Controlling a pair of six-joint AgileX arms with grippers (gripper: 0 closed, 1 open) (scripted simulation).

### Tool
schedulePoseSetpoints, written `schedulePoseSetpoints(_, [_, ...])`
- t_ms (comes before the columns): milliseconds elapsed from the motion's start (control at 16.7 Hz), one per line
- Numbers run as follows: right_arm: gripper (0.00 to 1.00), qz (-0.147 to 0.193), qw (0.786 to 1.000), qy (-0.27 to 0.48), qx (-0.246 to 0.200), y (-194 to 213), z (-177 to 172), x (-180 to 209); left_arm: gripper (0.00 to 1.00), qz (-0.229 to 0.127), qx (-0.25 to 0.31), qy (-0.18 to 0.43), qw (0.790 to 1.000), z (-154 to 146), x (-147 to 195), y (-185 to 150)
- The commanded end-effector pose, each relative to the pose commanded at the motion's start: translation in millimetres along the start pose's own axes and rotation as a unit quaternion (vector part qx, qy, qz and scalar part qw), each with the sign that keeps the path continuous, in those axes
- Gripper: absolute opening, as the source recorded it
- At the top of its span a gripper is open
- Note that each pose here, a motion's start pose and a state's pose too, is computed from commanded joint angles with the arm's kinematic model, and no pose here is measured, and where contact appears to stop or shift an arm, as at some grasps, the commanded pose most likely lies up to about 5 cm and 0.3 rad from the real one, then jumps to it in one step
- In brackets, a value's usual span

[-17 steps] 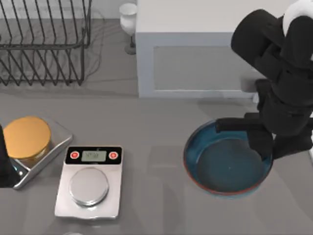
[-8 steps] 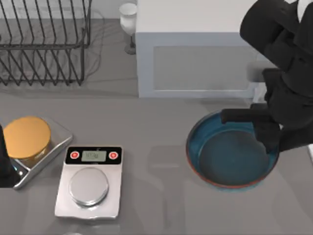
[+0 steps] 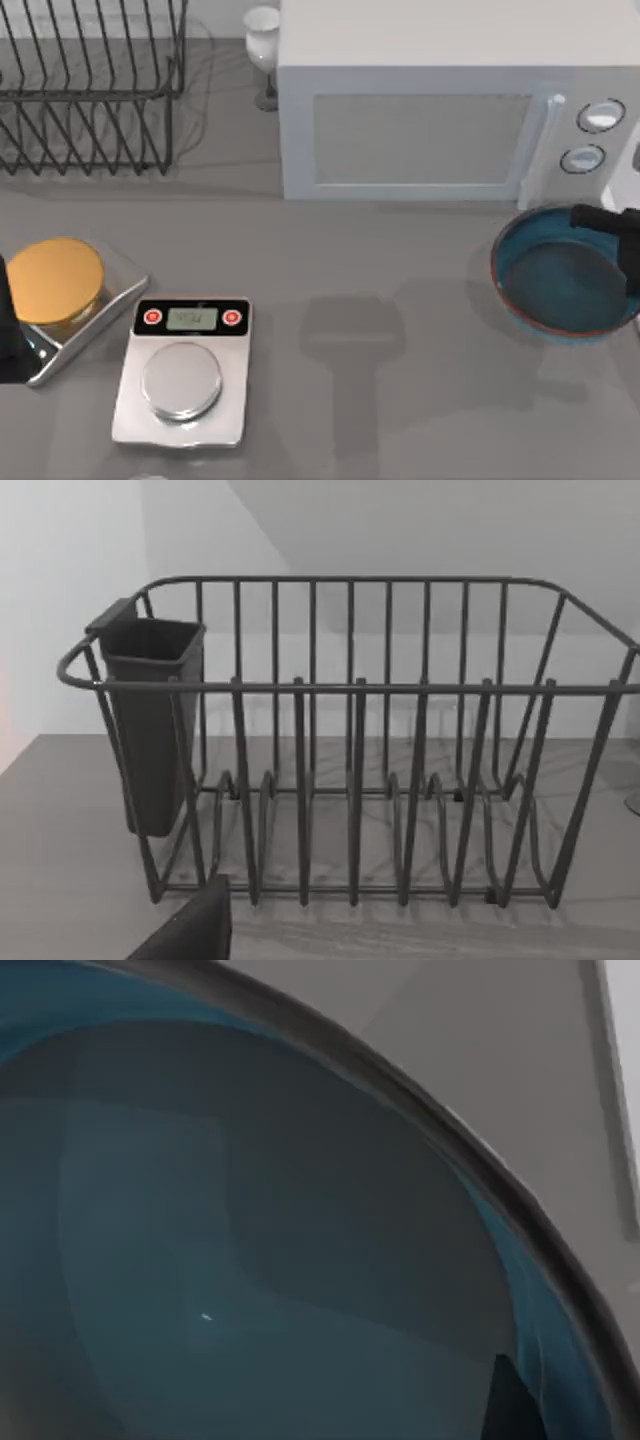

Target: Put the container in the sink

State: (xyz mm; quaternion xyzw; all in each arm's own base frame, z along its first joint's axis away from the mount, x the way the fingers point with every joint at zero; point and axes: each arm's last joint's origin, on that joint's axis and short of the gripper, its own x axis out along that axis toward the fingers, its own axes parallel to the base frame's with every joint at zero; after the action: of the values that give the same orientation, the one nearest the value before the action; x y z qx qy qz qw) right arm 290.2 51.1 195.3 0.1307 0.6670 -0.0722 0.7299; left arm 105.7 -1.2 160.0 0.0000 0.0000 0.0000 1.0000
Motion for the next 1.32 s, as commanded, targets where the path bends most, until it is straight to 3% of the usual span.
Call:
schedulePoseSetpoints(240, [0.00, 0.047, 0.988, -0.120, 0.081, -86.7, 28.4, 32.3, 1.00, 0.000, 0.000, 0.000, 1.000, 0.0, 0.0, 0.0])
schedulePoseSetpoints(480, [0.00, 0.071, 0.944, -0.309, 0.093, -156.1, 40.5, 35.7, 1.00, 0.000, 0.000, 0.000, 1.000, 0.0, 0.0, 0.0])
schedulePoseSetpoints(780, [0.00, 0.068, 0.844, -0.532, 0.002, -190.4, 42.0, 6.0, 1.00, 0.000, 0.000, 0.000, 1.000, 0.0, 0.0, 0.0])
schedulePoseSetpoints(1020, [0.00, 0.068, 0.767, -0.632, -0.087, -187.9, 37.2, -17.8, 1.00, 0.000, 0.000, 0.000, 1.000, 0.0, 0.0, 0.0])
schedulePoseSetpoints(1200, [0.00, 0.069, 0.734, -0.664, -0.123, -184.6, 33.4, -27.6, 1.00, 0.000, 0.000, 0.000, 1.000, 0.0, 0.0, 0.0])
schedulePoseSetpoints(1320, [0.00, 0.069, 0.730, -0.668, -0.127, -184.2, 32.8, -28.8, 1.00, 0.000, 0.000, 0.000, 1.000, 0.0, 0.0, 0.0])
